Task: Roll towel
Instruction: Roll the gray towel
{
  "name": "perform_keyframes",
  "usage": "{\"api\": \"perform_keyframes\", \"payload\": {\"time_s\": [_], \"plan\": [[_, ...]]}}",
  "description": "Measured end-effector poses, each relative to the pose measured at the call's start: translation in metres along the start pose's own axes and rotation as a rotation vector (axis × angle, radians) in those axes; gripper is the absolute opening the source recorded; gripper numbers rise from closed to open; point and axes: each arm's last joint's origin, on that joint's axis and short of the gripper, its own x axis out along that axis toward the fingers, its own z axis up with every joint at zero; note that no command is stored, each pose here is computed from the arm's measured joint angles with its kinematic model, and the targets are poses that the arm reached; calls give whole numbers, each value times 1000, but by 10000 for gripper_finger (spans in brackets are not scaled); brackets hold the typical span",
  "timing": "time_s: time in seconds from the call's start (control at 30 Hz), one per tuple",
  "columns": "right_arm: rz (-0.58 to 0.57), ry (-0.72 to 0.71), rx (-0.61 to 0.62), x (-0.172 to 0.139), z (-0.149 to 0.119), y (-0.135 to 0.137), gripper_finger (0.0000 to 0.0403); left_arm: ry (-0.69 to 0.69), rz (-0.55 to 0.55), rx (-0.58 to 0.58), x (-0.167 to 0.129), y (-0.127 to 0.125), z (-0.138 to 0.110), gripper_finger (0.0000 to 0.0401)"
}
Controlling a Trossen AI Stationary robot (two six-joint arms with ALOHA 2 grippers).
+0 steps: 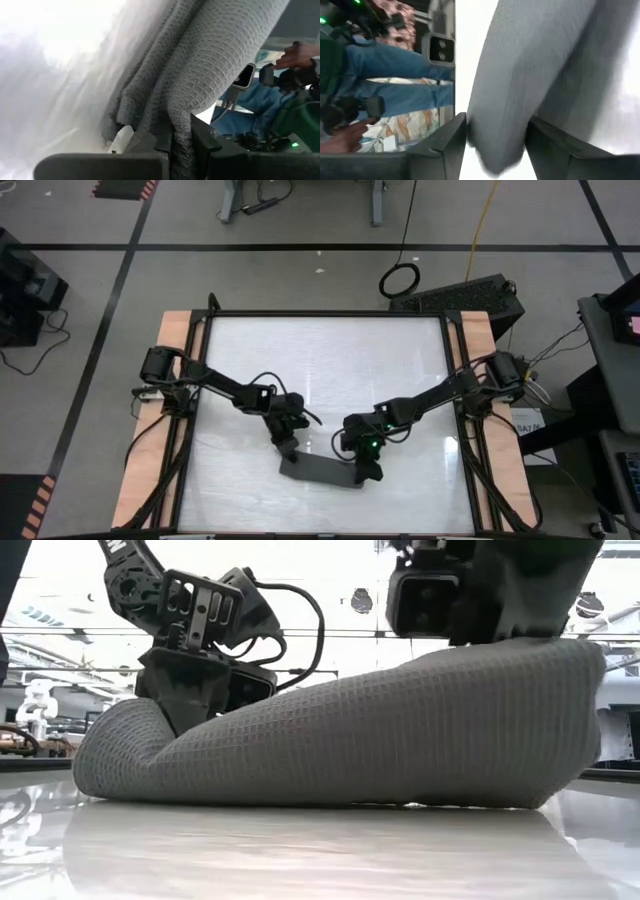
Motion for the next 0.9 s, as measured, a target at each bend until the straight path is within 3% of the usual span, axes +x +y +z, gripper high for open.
{"api": "perform_keyframes", "payload": {"time_s": [0.2, 0.33, 0.6, 0.73, 0.9], "plan": [[-150, 3, 42, -36, -16, 18, 218, 15, -32, -83, -4, 1, 3, 29], [-218, -103, -63, -62, -25, 44, 211, 16, -47, -122, -7, 2, 5, 29], [-359, -370, -199, -57, -25, 67, 98, -2, -49, -168, -12, 5, 9, 29], [-420, -395, -141, -35, -19, 54, 19, -14, -40, -172, -12, 6, 9, 29], [-468, -346, -93, -12, -17, 34, 11, -28, -28, -173, -12, 6, 10, 29]]}}
